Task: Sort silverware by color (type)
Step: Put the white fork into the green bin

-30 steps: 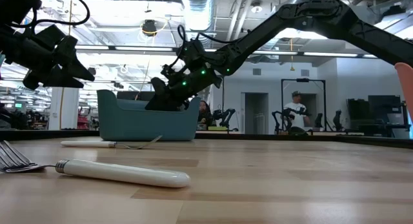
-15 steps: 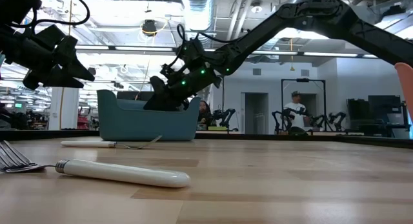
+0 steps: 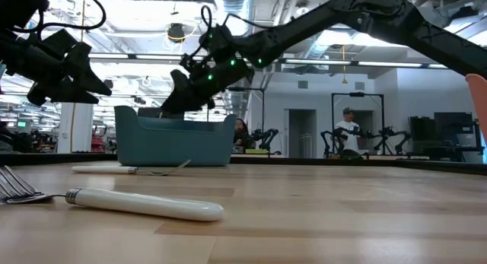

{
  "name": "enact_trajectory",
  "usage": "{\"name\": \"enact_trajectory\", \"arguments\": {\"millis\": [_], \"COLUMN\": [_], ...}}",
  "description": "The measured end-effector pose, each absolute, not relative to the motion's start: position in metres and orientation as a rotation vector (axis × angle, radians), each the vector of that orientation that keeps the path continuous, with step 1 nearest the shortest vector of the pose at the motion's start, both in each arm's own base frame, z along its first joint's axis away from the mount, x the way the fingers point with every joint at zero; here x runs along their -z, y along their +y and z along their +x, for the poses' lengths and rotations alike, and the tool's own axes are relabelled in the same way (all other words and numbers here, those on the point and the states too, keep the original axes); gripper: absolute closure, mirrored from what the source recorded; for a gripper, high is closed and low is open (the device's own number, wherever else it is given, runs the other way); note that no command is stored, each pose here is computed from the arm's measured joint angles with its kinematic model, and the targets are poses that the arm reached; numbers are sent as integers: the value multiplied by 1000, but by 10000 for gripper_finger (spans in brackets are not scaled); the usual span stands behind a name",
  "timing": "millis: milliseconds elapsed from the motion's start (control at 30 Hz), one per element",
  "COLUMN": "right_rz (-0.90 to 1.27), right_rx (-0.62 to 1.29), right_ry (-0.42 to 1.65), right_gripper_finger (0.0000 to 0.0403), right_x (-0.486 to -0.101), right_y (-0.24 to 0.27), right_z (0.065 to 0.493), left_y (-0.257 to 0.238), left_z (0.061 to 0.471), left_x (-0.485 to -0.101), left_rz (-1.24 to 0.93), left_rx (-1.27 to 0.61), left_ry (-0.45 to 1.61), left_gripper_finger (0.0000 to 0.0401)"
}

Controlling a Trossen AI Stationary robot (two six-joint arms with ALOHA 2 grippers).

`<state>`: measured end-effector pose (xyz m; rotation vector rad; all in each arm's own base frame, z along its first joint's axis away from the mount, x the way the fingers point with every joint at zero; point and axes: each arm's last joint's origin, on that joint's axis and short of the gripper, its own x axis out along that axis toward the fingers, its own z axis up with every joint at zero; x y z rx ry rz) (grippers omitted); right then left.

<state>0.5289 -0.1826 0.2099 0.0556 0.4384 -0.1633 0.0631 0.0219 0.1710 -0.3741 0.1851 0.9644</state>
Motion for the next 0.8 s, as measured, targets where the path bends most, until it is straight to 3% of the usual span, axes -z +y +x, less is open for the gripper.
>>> {"name": "enact_trajectory", "arguments": {"millis": [400,800], "right_rz": [-3,-14], "right_rx": [116,123], "right_ry": [718,810], "right_gripper_finger": [197,212], "right_x": [-264,-346], "right_y": [-179,-160], "right_z": [503,444], "left_y": [22,22], "left_z": [63,63], "left_x": [-171,-171], "left_rz": [-375,-379], "left_rx": [-963,-957], "left_ry": [186,188], "left_gripper_finger": [166,166]}}
